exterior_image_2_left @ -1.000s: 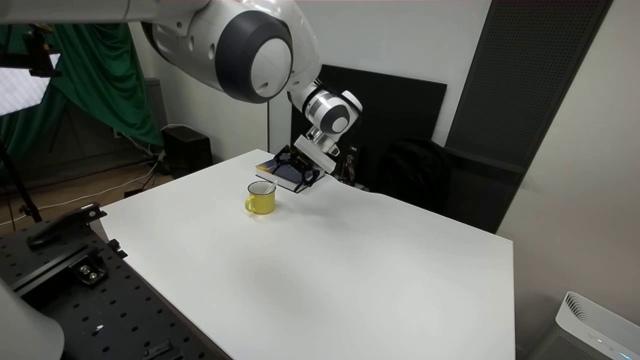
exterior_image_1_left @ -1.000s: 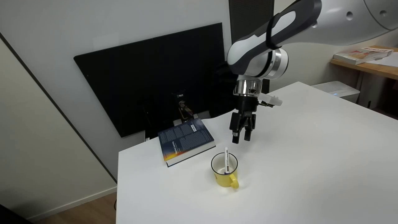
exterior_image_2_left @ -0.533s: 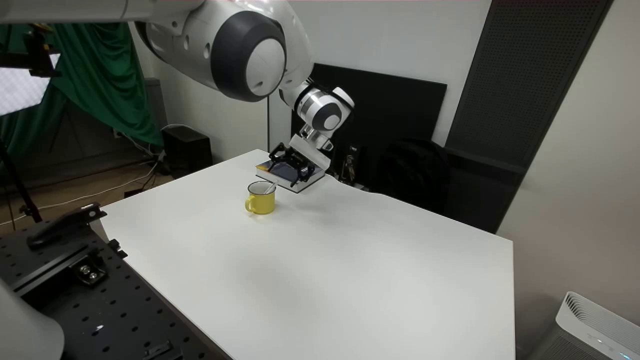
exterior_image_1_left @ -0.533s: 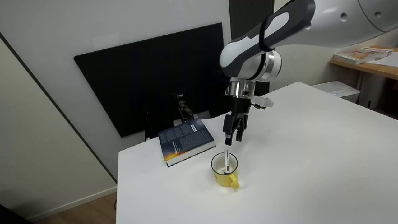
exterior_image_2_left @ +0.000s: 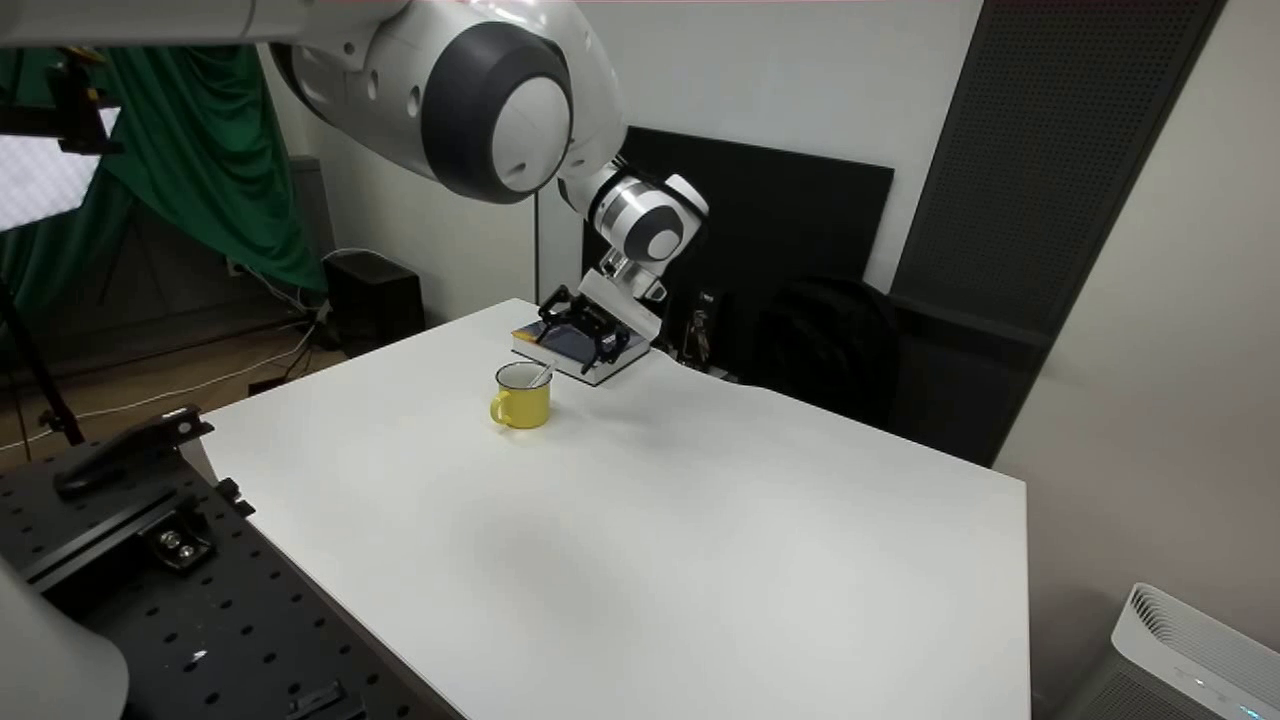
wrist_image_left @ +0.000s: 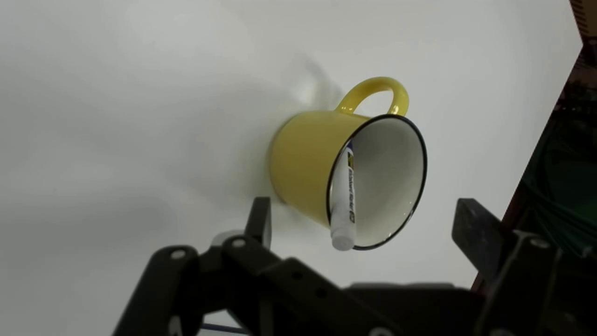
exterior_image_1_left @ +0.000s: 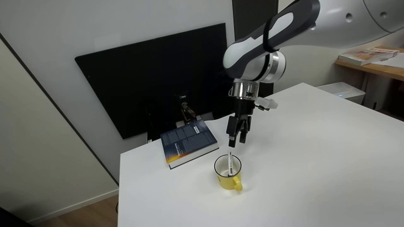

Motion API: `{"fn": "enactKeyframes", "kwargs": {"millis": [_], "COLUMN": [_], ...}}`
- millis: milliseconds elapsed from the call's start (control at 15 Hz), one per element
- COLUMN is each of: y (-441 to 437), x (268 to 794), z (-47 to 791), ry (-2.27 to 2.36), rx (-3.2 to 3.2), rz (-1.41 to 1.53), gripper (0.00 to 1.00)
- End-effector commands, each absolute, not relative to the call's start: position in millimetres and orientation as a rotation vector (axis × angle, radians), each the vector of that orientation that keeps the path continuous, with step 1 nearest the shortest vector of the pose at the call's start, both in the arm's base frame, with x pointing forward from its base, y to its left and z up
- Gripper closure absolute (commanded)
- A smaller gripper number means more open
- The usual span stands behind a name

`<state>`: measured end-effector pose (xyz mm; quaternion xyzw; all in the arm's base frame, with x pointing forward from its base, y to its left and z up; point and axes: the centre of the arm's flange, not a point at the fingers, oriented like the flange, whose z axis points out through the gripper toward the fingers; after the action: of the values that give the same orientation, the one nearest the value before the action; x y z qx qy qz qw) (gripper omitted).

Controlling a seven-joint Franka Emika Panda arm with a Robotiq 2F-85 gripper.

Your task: Put the marker in the cup on the table

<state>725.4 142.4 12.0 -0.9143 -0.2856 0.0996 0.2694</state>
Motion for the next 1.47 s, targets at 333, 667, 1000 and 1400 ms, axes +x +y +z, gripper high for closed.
{"fn": "enactKeyframes", "kwargs": {"millis": [333,667,1000,1400], "y": [139,142,153,178], "x": [744,752,752,750], "z": [2,-12,-30,-38], "ry": [-0.825,-0.877,-0.934,-1.031], "rx": [-2.494,-2.468,-2.445,-2.454], "rz": [0.217,0.175,0.162,0.090], "gripper": [0.00,0.00,0.00,0.00]}}
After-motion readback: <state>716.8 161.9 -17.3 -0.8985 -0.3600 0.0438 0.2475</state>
